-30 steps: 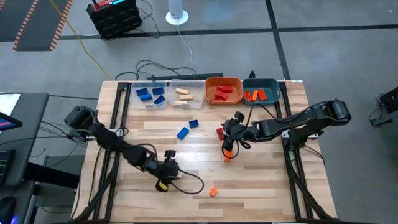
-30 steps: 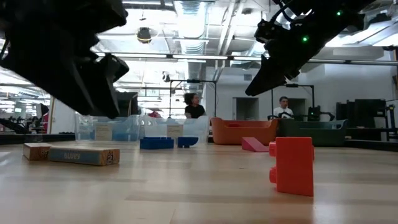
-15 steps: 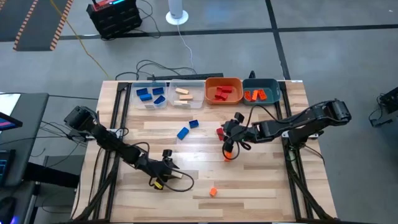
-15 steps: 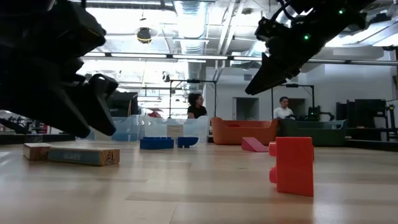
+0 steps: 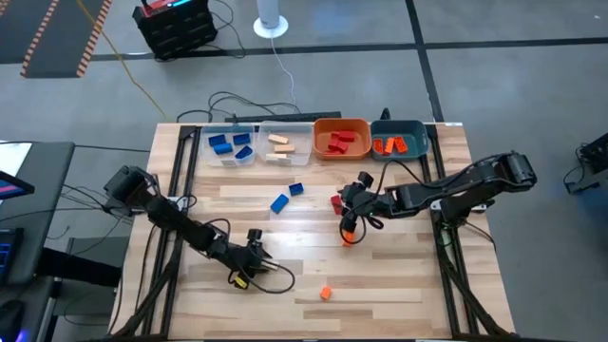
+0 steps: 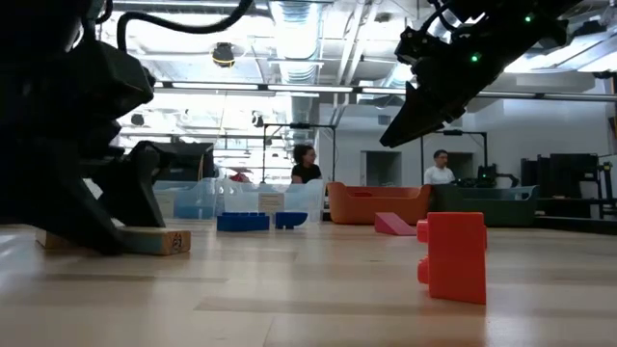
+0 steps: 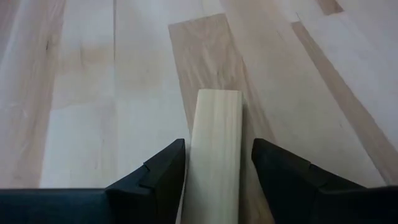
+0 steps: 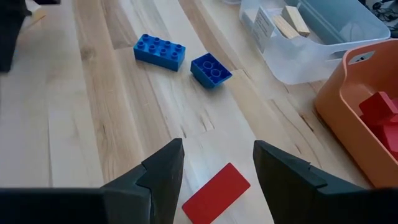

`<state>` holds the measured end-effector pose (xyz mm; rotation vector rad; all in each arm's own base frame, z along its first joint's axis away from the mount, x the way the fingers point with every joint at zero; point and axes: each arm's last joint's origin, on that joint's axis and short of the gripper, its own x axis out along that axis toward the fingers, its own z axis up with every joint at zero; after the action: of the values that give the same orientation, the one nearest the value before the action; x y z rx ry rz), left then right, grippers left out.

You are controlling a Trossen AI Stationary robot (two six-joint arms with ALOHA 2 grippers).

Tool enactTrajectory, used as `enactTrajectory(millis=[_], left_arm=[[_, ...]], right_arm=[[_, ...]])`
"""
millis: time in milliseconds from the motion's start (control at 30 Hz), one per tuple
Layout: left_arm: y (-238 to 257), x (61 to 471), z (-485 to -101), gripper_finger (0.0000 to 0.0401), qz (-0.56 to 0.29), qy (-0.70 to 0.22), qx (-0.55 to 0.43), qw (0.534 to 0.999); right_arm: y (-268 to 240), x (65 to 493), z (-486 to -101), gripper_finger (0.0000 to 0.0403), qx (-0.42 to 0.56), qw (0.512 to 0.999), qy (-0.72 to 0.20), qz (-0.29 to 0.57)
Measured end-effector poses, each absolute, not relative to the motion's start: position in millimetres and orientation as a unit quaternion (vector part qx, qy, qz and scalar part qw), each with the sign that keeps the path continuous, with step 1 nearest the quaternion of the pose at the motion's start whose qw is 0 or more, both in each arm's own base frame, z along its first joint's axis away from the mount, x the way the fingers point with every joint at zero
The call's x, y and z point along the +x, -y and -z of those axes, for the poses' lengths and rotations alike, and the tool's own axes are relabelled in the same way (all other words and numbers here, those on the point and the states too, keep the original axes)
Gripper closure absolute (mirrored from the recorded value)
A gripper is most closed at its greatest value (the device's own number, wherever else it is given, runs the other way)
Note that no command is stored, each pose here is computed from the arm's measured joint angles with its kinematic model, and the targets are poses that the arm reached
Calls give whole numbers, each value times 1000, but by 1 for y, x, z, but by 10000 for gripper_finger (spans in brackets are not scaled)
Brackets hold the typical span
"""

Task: Sort blocks
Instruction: Put the brown block into the right transparent bin

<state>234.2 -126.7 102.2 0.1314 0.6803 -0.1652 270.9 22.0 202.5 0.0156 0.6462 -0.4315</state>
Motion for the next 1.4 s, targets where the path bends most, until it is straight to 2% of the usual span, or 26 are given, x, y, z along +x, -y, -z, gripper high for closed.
enactTrajectory(millis=[167,333,500,633,867,1133,1267,1400], left_arm=[[128,237,-98,238,83,-326,62,940],[127,237,-97,300,86,-326,78,938],[125,236,-111,300,76,-304,107,944],[112,235,-147,300,30,-251,131,959],[33,240,-190,300,-77,-215,140,964],[-96,239,-191,300,-207,-164,58,963],[-146,246,-201,300,-225,-136,6,965],[-179,274,-199,300,-227,-198,-14,954]], right_arm=[[-22,271,-202,177,8,925,-315,210],[-22,271,-202,177,7,925,-316,210],[-22,270,-202,177,6,924,-320,211],[-22,270,-202,177,5,924,-320,211],[-18,276,-205,177,19,932,-291,217],[-23,279,-207,177,11,940,-273,203],[-24,280,-207,178,9,942,-270,201],[-22,280,-208,180,2,942,-271,200]])
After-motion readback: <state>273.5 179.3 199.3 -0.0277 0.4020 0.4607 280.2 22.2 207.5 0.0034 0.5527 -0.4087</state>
